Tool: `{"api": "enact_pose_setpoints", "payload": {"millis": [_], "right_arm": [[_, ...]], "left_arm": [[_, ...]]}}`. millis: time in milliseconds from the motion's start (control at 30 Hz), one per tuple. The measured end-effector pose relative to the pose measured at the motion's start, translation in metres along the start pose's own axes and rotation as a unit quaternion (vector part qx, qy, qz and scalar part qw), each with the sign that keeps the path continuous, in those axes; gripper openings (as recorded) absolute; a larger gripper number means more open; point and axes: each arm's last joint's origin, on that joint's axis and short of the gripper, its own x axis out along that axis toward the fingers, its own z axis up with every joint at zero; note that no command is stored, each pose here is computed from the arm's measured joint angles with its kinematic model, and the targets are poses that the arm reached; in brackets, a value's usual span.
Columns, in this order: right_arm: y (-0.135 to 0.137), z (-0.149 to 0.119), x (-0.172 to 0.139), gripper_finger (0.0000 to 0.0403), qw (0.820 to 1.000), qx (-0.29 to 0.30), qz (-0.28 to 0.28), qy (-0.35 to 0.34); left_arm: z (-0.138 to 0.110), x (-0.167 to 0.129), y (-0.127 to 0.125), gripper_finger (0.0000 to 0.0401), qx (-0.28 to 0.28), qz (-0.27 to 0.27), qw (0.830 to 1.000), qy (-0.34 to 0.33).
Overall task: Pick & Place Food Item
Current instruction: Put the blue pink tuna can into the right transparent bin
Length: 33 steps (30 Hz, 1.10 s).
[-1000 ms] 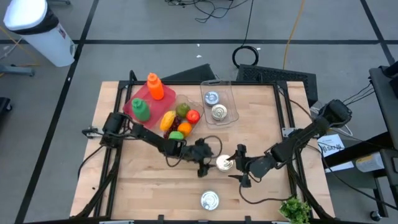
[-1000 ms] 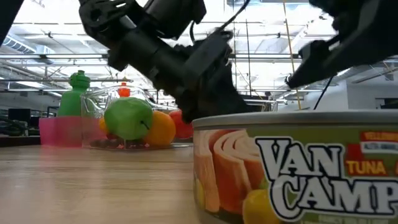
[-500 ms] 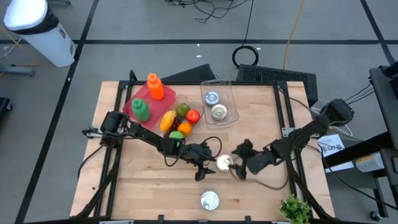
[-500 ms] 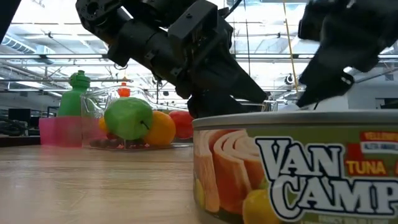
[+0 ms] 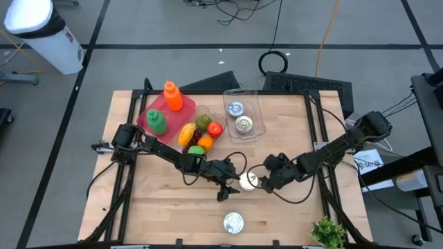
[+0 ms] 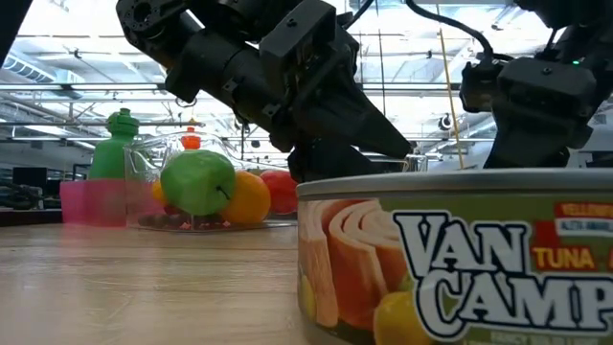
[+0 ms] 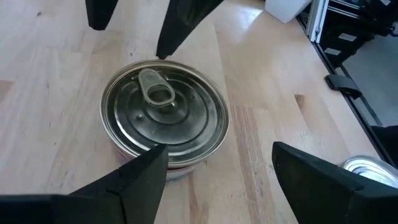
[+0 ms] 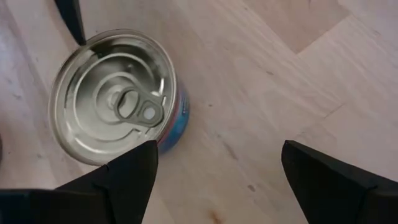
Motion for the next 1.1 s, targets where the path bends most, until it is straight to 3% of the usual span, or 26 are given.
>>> {"api": "enact_pose_setpoints", "payload": {"millis": [300,767,967,1100], "right_arm": [[0.007,0.005,-0.002,0.0325,0.999,0.000,0.042,-0.014],[-0.021,-0.007,0.004,0.0325,0.997,0.027,-0.073,0.030],[-0.006,0.004,-0.003,0.0325,0.999,0.027,0.018,-0.004],[0.000,0.009,-0.004,0.0325,0.998,0.023,0.051,-0.025]], "left_arm": [[0.000,0.000,0.000,0.0301,-0.003,0.000,1.000,0.001],[-0.001,0.000,0.000,0.0301,-0.003,0.002,1.000,0.006],[-0.001,0.000,0.000,0.0301,-0.003,0.002,1.000,0.007],[-0.001,0.000,0.000,0.0301,-0.003,0.002,1.000,0.007]]}}
